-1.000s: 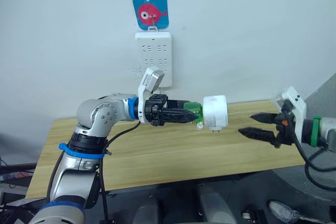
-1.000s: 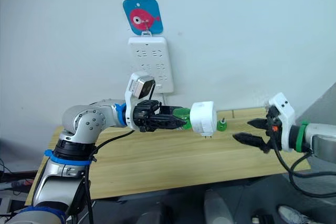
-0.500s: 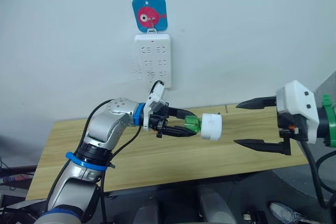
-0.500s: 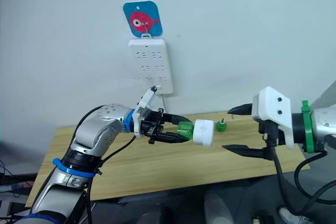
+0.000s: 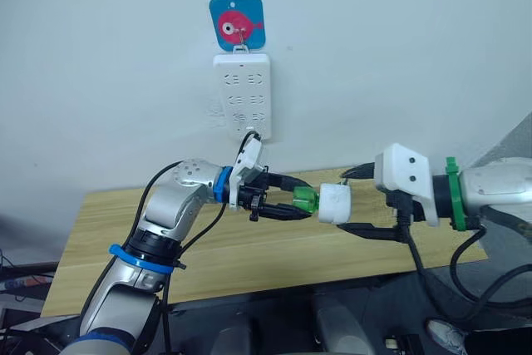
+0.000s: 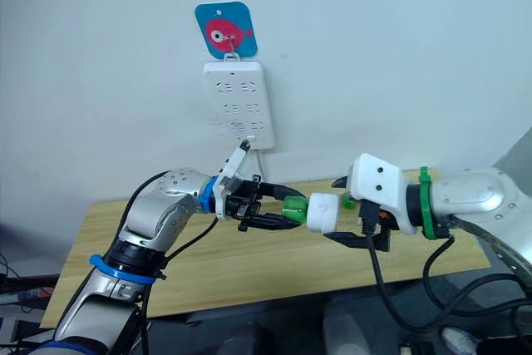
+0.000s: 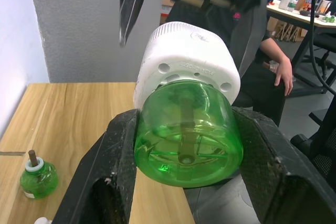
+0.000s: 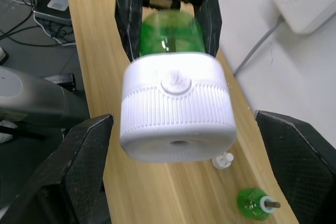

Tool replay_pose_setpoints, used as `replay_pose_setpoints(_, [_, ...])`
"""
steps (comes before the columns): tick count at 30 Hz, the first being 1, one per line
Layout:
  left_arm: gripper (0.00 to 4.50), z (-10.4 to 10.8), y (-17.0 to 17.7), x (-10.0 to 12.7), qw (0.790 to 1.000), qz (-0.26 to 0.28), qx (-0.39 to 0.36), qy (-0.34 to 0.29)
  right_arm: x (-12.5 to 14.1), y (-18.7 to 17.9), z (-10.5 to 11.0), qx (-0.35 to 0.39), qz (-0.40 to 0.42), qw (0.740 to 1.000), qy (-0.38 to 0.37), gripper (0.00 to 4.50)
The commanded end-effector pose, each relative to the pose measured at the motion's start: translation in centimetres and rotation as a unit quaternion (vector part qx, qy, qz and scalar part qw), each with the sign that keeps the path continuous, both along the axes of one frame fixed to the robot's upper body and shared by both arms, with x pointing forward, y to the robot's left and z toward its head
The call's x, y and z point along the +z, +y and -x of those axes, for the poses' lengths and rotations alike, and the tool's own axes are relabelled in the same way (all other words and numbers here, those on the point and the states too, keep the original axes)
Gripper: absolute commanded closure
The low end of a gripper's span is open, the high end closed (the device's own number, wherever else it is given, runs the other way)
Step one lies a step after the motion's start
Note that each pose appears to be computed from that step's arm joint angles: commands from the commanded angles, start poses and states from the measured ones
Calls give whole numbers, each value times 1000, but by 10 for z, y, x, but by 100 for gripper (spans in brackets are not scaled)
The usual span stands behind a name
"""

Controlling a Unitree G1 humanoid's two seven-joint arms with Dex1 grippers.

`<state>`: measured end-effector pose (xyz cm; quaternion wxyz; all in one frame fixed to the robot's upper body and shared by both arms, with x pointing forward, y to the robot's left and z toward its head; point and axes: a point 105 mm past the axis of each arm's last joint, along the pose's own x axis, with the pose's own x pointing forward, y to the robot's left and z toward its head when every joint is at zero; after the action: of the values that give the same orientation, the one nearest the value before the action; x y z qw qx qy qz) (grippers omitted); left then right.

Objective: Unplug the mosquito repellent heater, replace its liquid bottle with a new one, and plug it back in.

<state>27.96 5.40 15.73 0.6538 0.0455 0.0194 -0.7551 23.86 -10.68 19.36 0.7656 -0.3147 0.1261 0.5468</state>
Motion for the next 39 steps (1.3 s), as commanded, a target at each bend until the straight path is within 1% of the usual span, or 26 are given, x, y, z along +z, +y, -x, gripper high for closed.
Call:
replay_pose_setpoints(1, [216,1,-2,9,1000,14,-4,-20,3,2,-4,-5,7,1000,-19,0])
replay_pose_setpoints(7, [216,1,-4,11,1000,15,-7,-24,-2,8,-6,-2,2,1000,-10,0])
replay_pose_setpoints(9, [216,1,-5,13,1000,16,-5,-25,-3,10,-5,3,0,1000,-9,36])
replay_pose_setpoints(10, [216,1,-5,13,1000,16,-5,-25,-3,11,-5,6,-1,1000,-8,60])
replay_pose_setpoints(13, [216,1,-6,14,1000,16,-4,-26,-3,12,-4,10,-6,1000,-8,153])
replay_pose_setpoints(18, [216,0,-7,14,999,15,4,-28,-3,13,-4,13,-7,1000,-9,152])
replay_pose_setpoints(22, [216,5,-5,14,1000,8,-11,-14,-3,14,-2,18,-10,1000,-12,152])
replay_pose_setpoints(24, [144,0,-3,13,1000,-1,2,-16,-2,13,-2,18,-9,1000,-15,152])
replay_pose_setpoints(26, [97,-2,0,10,1000,-18,7,-16,-2,10,-3,18,-4,1000,-23,152])
replay_pose_setpoints(28, [31,-3,5,7,999,-31,9,-4,-2,8,-5,17,0,999,-31,152])
replay_pose_setpoints(31, [26,-7,19,2,996,-61,27,50,-1,2,-9,19,23,998,-61,152])
replay_pose_setpoints(34, [26,-8,33,-3,990,-90,46,100,0,-10,-18,34,77,988,-127,152])
replay_pose_setpoints(36, [26,-10,37,-4,986,-100,56,120,1,-18,-25,52,125,974,-184,152])
replay_pose_setpoints(37, [26,-11,38,-4,984,-101,63,134,3,-22,-30,65,151,961,-222,152])
replay_pose_setpoints(39, [26,-12,38,-2,980,-99,72,157,8,-25,-38,89,182,940,-276,152])
